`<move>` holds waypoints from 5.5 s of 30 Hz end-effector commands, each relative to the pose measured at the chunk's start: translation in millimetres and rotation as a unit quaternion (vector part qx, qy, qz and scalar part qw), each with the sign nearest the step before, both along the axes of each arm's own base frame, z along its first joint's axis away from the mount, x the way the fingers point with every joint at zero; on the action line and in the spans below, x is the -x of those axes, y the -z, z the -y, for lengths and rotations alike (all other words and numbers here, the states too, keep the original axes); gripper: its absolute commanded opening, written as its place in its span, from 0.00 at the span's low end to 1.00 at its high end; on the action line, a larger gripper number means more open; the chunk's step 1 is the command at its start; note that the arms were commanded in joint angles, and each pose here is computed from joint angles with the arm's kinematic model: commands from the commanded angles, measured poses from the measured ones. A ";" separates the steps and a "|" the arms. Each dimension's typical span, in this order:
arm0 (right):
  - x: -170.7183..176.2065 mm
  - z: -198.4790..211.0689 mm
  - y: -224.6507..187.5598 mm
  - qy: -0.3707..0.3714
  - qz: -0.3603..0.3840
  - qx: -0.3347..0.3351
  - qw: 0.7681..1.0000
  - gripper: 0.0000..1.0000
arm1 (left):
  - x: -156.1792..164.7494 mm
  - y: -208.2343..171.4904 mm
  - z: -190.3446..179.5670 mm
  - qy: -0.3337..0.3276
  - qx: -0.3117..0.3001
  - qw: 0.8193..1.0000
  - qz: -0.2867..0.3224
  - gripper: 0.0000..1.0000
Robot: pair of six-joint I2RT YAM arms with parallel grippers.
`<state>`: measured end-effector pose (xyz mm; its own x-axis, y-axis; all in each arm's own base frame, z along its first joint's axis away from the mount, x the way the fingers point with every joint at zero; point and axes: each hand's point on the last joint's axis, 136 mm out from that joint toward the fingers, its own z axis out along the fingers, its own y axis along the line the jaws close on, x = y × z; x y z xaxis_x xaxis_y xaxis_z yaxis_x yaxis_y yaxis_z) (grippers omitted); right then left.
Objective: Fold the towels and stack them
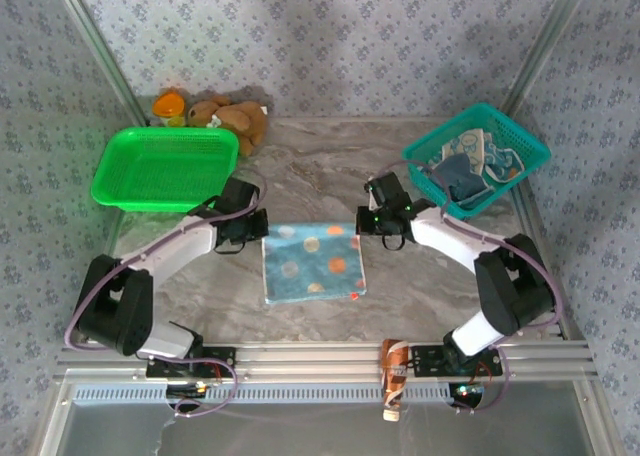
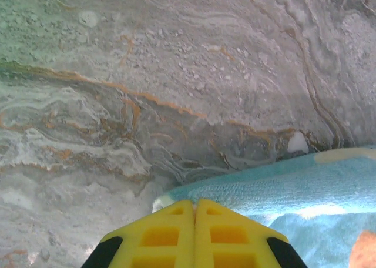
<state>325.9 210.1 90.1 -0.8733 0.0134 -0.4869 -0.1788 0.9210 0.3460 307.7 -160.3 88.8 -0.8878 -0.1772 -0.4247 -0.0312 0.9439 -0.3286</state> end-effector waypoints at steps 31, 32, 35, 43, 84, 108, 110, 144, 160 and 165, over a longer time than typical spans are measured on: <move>72.8 10.2 2.9 0.016 0.005 -0.013 1.000 0.49 | 86.4 -24.0 -4.2 -0.041 0.044 0.997 0.046 0.57; 71.7 7.8 4.6 0.014 -0.002 -0.011 1.000 0.47 | 88.2 -19.1 -4.3 -0.047 0.043 0.998 0.028 0.54; 69.1 1.1 11.2 0.004 -0.022 -0.004 1.000 0.40 | 92.9 1.3 -2.5 -0.055 0.033 0.998 -0.021 0.47; 66.5 -2.6 34.7 -0.020 -0.073 0.019 0.997 0.34 | 93.1 27.7 3.4 -0.062 0.030 0.996 -0.065 0.39; 72.6 -1.8 5.7 -0.020 -0.065 0.006 0.998 0.00 | 102.3 -11.4 -6.7 -0.065 0.030 0.995 -0.076 0.00; 120.8 2.7 28.3 -0.035 -0.097 0.021 0.994 0.00 | 167.6 10.8 -9.2 -0.084 0.076 0.986 -0.125 0.00; 122.0 3.4 34.1 -0.037 -0.103 0.027 0.994 0.00 | 172.3 18.5 -8.7 -0.086 0.076 0.985 -0.132 0.00; 111.1 -4.5 23.7 -0.082 -0.059 0.044 0.994 0.43 | 145.0 28.1 10.4 -0.094 0.103 0.985 -0.098 0.51; 104.0 4.0 1.3 -0.065 -0.017 0.027 0.997 0.59 | 139.6 50.4 13.7 -0.138 0.084 0.982 -0.100 0.46; 104.6 8.3 -0.6 -0.067 -0.017 0.024 0.997 0.59 | 145.3 61.3 11.4 -0.146 0.058 0.981 -0.111 0.44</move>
<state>224.8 207.9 90.2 -0.8826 -0.1134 -0.4563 -0.2819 0.9044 0.3204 163.3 -176.4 33.7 -0.8784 -0.4417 -0.1824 -0.3383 0.8444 -0.4153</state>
